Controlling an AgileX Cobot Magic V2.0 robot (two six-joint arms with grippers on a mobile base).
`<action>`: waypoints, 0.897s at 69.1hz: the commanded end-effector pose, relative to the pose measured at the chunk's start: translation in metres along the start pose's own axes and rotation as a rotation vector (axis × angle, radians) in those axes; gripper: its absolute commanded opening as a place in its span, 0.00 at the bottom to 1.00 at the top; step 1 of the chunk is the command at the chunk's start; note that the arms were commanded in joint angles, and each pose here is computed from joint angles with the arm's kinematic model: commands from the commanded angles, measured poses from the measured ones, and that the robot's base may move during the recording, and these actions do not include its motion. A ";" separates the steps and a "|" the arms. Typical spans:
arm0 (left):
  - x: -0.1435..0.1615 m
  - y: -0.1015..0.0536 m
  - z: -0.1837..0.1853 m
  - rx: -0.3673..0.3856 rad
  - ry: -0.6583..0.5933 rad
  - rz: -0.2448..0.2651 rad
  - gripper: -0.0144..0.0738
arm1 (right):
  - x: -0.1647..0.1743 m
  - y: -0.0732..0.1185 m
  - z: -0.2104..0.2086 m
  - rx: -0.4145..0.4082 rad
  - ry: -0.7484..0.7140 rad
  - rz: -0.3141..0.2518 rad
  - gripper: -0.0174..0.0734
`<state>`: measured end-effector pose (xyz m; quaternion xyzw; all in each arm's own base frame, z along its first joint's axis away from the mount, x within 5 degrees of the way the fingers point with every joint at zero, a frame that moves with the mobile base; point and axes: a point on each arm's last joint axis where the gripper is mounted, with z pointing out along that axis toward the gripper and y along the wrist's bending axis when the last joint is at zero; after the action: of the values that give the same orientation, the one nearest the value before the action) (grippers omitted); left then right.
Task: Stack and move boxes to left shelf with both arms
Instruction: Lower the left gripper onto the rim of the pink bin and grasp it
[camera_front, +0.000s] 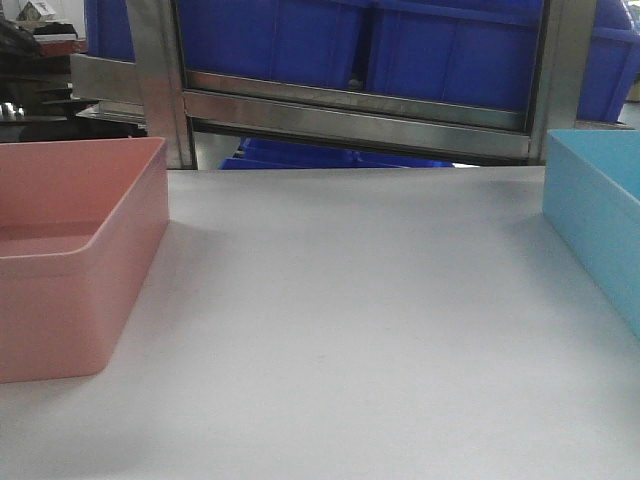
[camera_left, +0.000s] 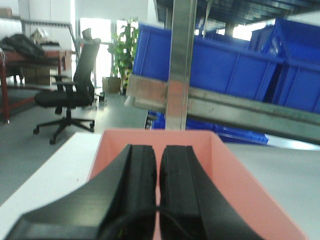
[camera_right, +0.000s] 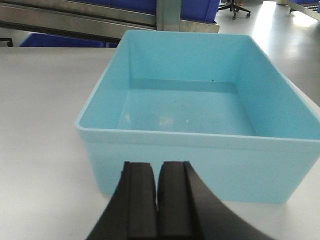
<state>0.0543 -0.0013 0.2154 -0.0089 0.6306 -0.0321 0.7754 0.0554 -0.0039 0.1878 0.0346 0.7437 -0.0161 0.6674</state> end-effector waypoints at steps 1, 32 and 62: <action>-0.036 -0.002 0.000 0.005 -0.141 0.009 0.17 | -0.013 0.000 -0.001 0.006 -0.092 -0.012 0.24; -0.150 -0.008 0.088 -0.016 0.370 0.081 0.56 | -0.013 0.000 -0.001 0.006 -0.092 -0.012 0.24; -0.129 0.008 0.237 -0.118 1.079 0.156 0.71 | -0.013 0.000 -0.001 0.006 -0.092 -0.012 0.24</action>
<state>0.2411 0.0015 0.3820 0.0164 0.9421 0.0430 0.3321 0.0554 -0.0039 0.1878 0.0346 0.7437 -0.0161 0.6674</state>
